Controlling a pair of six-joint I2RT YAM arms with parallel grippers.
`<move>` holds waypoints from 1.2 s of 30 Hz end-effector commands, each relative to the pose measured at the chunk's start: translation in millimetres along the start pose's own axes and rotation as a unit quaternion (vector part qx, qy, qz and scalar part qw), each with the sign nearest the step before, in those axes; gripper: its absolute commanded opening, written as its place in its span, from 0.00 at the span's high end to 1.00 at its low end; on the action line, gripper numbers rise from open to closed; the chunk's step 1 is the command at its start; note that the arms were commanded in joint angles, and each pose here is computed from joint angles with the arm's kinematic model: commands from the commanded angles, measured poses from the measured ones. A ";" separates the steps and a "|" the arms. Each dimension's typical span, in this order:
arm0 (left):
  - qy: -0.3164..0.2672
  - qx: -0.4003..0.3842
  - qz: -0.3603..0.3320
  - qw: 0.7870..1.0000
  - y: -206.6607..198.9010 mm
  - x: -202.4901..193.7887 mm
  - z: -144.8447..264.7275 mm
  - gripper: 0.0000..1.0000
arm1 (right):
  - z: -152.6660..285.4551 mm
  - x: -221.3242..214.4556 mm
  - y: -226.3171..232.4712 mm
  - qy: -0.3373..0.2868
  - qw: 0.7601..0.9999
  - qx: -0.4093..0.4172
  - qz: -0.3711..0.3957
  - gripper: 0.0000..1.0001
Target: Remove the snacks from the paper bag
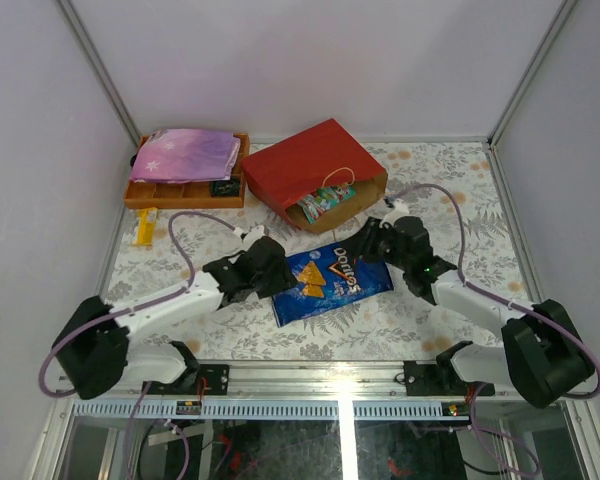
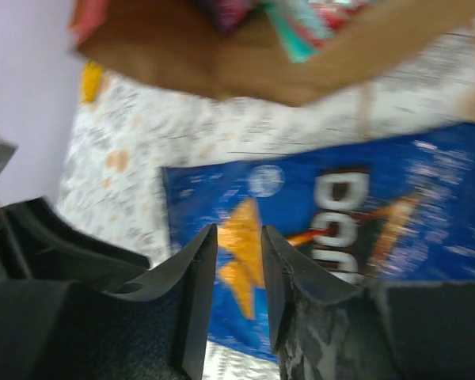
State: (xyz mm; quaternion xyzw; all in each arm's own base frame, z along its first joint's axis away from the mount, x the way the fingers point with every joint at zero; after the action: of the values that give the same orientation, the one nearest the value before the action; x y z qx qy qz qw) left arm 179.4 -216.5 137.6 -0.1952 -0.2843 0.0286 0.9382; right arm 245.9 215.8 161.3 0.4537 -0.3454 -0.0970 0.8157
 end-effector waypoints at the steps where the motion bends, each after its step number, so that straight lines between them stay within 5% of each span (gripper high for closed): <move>1: -0.016 -0.008 -0.009 1.000 7.3 7.5 -33.7 0.53 | 16.8 -0.3 -69.1 0.010 0.995 -0.102 -0.020 0.66; 7: 0.005 -0.004 0.053 0.999 46.4 7.9 -80.5 0.66 | 18.1 1.0 -126.6 0.007 0.987 -0.133 -0.089 0.73; 16: 0.020 0.138 0.082 0.987 99.5 -2.0 -75.3 0.68 | -0.3 -42.5 -142.8 0.053 0.979 -0.124 -0.155 0.77; 30: -0.130 0.303 0.083 0.940 150.6 131.6 12.9 0.66 | -70.1 -140.9 -61.6 0.135 0.977 -0.115 -0.122 0.41; 36: -0.139 0.212 0.046 0.966 122.6 153.7 39.1 0.61 | -72.1 -130.4 -11.3 0.108 0.986 -0.049 -0.115 0.29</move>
State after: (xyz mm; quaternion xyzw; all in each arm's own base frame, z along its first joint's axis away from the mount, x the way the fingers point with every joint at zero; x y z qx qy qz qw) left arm 307.8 -59.5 184.6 0.0278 -0.3933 0.2175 0.8929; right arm 205.4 330.6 60.5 0.4865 -0.1840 -0.1345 0.8434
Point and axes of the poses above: each gripper's point midway between its finger pads, its own z axis back along the fingers, its own y axis along the line the jaws close on, x = y × z, the point moved 6 cm from there along z, back along the fingers, and after that the axes turned 14 degrees about -z, right-handed, at the moved point
